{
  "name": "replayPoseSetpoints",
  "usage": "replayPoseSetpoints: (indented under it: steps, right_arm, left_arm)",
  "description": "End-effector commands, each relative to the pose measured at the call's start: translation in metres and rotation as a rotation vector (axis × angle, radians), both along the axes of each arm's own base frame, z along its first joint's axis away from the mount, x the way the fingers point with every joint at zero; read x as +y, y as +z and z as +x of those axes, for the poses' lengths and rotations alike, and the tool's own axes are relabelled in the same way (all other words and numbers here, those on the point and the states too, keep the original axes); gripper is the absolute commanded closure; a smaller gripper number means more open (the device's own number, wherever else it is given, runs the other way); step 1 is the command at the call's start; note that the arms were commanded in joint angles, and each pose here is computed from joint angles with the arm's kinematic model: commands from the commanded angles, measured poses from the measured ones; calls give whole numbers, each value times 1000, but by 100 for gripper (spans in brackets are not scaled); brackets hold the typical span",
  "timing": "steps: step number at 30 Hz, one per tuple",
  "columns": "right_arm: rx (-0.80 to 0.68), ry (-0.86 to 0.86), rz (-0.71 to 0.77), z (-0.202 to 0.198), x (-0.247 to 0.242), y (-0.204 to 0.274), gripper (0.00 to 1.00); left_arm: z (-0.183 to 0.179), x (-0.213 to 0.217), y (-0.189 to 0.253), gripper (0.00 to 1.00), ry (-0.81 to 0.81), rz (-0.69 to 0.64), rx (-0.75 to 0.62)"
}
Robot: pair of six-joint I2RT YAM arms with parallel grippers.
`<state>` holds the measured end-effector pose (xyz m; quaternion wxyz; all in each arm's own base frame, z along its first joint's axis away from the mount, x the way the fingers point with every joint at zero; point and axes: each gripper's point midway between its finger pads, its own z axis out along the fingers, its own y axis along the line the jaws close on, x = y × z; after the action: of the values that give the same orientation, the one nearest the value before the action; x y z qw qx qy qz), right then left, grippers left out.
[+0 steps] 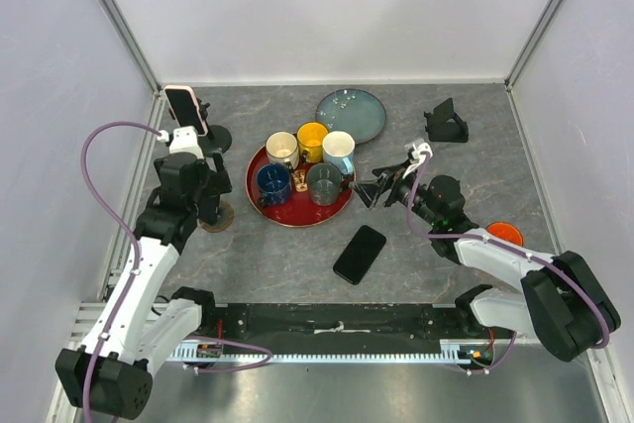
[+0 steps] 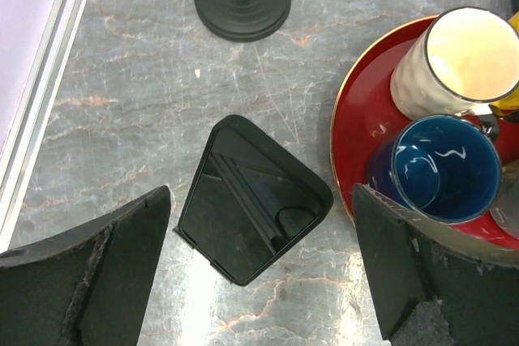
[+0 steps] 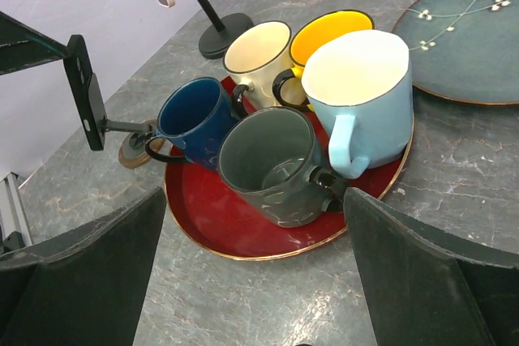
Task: Remove the phone from the phone stand
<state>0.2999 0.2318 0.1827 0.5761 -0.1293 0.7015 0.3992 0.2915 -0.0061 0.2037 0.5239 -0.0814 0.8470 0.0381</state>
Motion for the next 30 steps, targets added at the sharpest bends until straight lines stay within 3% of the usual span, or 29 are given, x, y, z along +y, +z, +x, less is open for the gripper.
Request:
replayPoseSetpoints:
  steps: [1, 7, 13, 23, 30]
  right_arm:
    - [-64, 0, -8, 3, 5, 12, 2]
    - [-68, 16, -24, 0, 11, 13, 2]
    - [-72, 10, -36, -1, 11, 13, 2]
    - [-81, 3, -51, -2, 11, 12, 2]
    - [-99, 22, -52, -6, 14, 15, 2]
  left_arm:
    - [0, 8, 14, 0, 97, -45, -16]
    - [-7, 17, 13, 0, 283, 63, 17]
    - [2, 2, 11, 1, 308, 135, 32]
    - [17, -4, -1, 27, 369, 230, 56]
    - [20, -2, -20, 30, 392, 297, 104]
